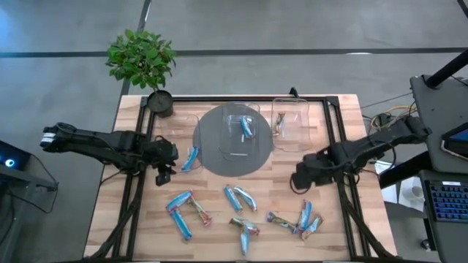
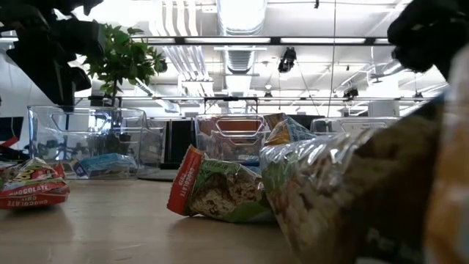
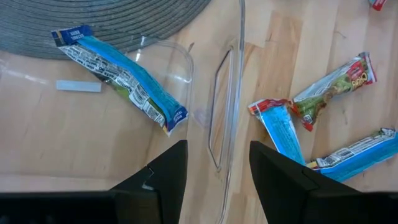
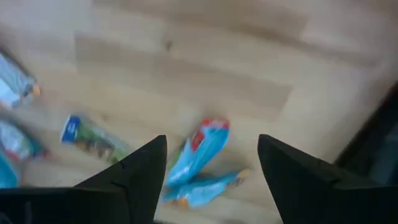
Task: Pick and place Granola Bars by type
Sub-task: Put the red granola bar into the middle transparent bin
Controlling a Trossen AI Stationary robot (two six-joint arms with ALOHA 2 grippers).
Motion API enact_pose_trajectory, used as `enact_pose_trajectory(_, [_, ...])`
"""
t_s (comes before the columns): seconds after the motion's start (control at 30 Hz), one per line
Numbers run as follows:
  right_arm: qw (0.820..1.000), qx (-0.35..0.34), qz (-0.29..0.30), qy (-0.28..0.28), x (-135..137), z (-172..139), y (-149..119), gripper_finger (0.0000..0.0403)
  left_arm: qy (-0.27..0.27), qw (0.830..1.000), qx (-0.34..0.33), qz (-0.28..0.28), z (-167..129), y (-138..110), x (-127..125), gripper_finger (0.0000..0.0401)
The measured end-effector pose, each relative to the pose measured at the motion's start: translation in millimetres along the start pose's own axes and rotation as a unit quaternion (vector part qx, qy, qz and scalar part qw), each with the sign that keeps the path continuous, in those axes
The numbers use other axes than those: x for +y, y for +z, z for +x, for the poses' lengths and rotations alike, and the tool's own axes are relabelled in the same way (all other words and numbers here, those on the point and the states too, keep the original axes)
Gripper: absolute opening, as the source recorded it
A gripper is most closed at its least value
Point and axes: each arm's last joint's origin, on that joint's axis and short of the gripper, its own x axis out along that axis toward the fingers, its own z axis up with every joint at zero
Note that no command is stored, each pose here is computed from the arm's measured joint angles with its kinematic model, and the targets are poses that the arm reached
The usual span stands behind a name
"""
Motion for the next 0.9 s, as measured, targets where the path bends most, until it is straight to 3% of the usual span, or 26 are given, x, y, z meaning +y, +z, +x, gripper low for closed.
enact_pose_trajectory(0.17, [0.997, 0.047, -0.008, 0.061, 9, 22, -9, 0.0253, 0.000, 1.000, 0.000, 0.000, 0, 0, 0, 0.0156])
enact_pose_trajectory(0.57, [0.998, 0.059, 0.000, 0.026, 8, 37, -23, 0.0312, 0.002, 1.000, 0.000, 0.013, 0, 0, 0, 0.0156])
enact_pose_trajectory(0.9, [0.999, 0.040, 0.007, 0.032, 8, 37, -24, 0.0329, 0.007, 1.000, -0.002, 0.013, 0, 0, 0, 0.0156])
